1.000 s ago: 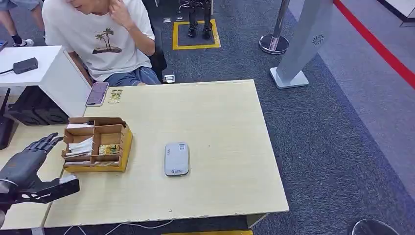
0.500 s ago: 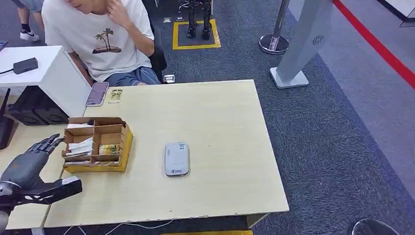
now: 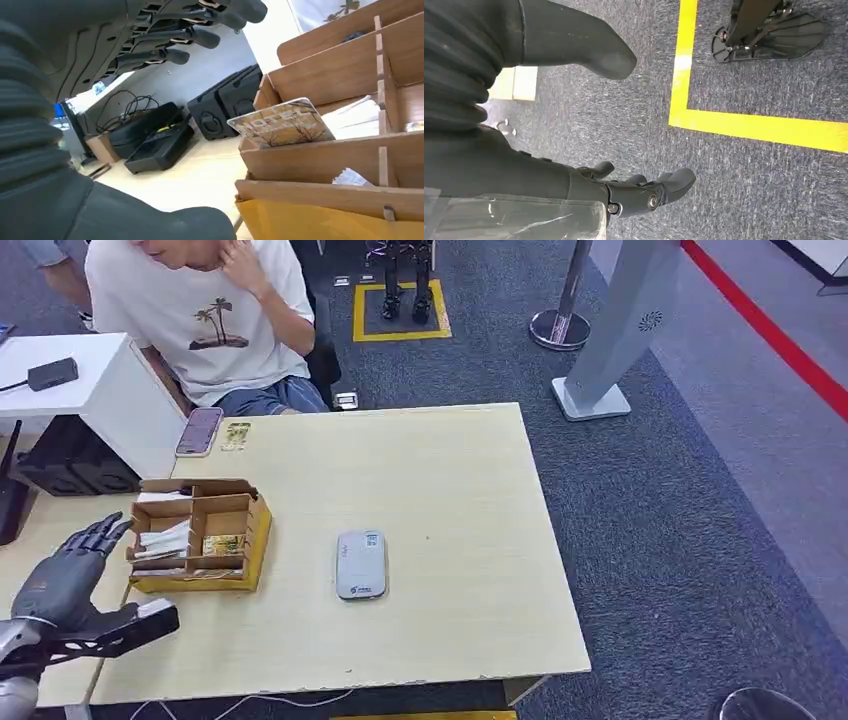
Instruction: Pass the card to the sensor for recognition and then transmit it.
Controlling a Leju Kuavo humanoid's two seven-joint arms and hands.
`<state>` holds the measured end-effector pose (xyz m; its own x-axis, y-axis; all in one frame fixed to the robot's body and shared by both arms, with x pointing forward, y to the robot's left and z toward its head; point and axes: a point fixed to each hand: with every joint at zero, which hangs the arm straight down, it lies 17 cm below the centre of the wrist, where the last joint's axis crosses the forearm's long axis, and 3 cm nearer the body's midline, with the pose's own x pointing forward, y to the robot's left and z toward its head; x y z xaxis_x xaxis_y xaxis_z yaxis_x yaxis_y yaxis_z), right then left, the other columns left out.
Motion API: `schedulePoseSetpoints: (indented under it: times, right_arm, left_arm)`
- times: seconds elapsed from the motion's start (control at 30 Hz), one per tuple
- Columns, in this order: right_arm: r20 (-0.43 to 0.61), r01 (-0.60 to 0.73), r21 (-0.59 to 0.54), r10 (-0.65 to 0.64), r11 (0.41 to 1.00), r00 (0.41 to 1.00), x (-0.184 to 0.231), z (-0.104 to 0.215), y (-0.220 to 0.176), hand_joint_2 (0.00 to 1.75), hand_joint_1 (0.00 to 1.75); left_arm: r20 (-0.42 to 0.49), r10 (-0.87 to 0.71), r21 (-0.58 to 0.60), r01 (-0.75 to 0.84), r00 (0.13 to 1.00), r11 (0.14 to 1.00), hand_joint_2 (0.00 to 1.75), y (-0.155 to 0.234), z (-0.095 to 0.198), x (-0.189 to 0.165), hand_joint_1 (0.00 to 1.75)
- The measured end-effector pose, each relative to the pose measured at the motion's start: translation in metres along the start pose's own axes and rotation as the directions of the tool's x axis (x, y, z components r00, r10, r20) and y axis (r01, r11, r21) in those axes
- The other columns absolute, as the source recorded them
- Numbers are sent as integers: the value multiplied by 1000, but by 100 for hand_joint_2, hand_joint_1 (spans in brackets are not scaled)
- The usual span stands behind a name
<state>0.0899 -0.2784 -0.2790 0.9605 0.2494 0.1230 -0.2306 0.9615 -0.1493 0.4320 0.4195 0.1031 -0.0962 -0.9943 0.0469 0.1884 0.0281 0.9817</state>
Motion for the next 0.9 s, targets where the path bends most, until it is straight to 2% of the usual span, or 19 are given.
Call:
schedulePoseSetpoints:
  times: [0.17,0.2,0.23,0.27,0.3,0.33,0.37,0.4,0.43,0.47,0.5,0.9]
  right_arm:
    - [-1,-9,-3,9,1000,1000,-2,0,0,175,0]
    - [-1,-10,-5,10,1000,1000,-2,0,-1,175,0]
    - [-1,-11,-5,11,1000,1000,-2,0,-1,175,0]
    - [-1,-10,-5,10,1000,1000,-2,0,-1,175,0]
    - [-1,-10,-6,10,1000,1000,-3,0,-1,175,0]
    - [-2,-10,-6,10,1000,1000,-3,0,-1,175,0]
    - [-2,-9,-8,9,1000,1000,-3,0,-1,175,0]
    - [-3,-9,-8,9,1000,1000,-3,0,-1,175,0]
    - [-3,-9,-9,9,1000,1000,-3,0,-1,175,0]
    - [-2,-9,-9,9,1000,1000,-3,0,-1,175,0]
    - [-3,-9,-10,9,1000,1000,-3,0,-1,175,0]
    - [-4,-10,-10,10,1000,1000,-5,0,-1,175,0]
  left_arm:
    - [-30,-3,14,3,1000,1000,175,-7,-1,-2,0]
    - [-33,1,13,0,999,1000,175,-9,-1,-1,9]
    - [-35,3,10,-3,999,1000,175,-11,-1,-1,9]
    - [-36,7,10,-6,999,1000,175,-12,-1,-1,26]
    - [-37,9,9,-8,999,1000,175,-14,-2,0,159]
    - [-39,12,7,-12,999,1000,175,-16,-2,1,159]
    - [-40,15,5,-15,999,1000,175,-18,-2,1,175]
    - [-41,19,3,-19,999,1000,175,-19,-3,2,157]
    - [-44,20,0,-20,999,1000,175,-21,-3,2,157]
    - [-46,21,-3,-21,999,1000,175,-23,-3,2,10]
    - [-48,22,-5,-22,999,1000,175,-25,-3,2,0]
    - [-71,41,1,-41,997,999,175,-32,-5,1,0]
